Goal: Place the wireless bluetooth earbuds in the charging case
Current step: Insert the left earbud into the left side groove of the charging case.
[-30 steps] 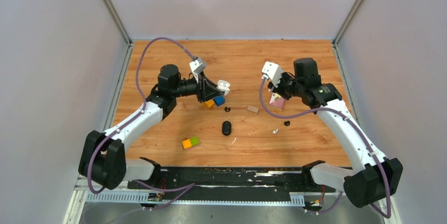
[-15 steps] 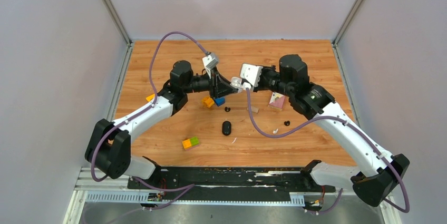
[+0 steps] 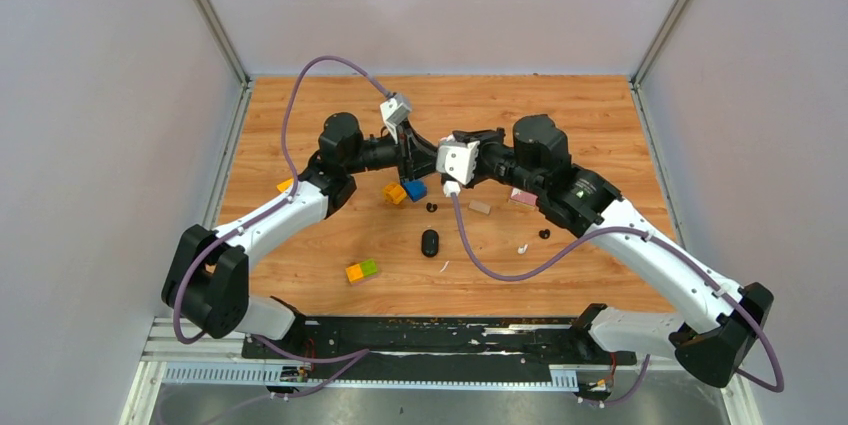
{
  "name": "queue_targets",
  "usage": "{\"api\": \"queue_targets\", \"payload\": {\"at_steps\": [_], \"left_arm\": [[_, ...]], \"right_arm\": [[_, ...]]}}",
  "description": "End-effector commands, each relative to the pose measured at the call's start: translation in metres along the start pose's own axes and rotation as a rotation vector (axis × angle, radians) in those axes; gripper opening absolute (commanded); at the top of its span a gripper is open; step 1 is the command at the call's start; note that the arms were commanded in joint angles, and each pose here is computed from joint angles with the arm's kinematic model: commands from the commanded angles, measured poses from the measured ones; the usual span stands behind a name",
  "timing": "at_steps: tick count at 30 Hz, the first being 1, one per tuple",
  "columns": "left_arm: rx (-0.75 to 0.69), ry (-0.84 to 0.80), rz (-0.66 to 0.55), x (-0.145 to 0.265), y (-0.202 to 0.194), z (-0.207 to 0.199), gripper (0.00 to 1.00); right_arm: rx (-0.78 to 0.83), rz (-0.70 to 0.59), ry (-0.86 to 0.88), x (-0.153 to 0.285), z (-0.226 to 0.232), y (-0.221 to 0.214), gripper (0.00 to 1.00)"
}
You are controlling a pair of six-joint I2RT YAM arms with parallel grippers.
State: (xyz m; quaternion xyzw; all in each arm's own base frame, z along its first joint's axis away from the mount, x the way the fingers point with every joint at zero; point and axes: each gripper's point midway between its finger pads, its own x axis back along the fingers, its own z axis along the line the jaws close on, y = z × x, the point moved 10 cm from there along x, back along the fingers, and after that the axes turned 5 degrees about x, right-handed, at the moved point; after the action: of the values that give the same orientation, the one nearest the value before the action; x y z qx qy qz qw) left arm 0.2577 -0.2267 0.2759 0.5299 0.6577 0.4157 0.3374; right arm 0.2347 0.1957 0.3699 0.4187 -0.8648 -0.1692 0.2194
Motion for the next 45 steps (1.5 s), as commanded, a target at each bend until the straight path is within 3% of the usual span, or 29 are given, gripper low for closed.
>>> {"api": "queue_targets", "payload": {"at_steps": [1, 35, 45], "left_arm": [[-0.077, -0.054, -0.075, -0.004, 0.025, -0.011, 0.0], [-0.086, -0.056, -0.086, -0.002, 0.028, -0.014, 0.0], [-0.094, -0.05, -0.114, -0.003, 0.034, -0.012, 0.0]], "right_arm": [[0.078, 0.001, -0.022, -0.004, 0.002, 0.004, 0.01], [0.082, 0.071, -0.052, -0.016, 0.008, -0.005, 0.0], [0.102, 0.049, -0.017, -0.013, 0.017, -0.003, 0.06]]}}
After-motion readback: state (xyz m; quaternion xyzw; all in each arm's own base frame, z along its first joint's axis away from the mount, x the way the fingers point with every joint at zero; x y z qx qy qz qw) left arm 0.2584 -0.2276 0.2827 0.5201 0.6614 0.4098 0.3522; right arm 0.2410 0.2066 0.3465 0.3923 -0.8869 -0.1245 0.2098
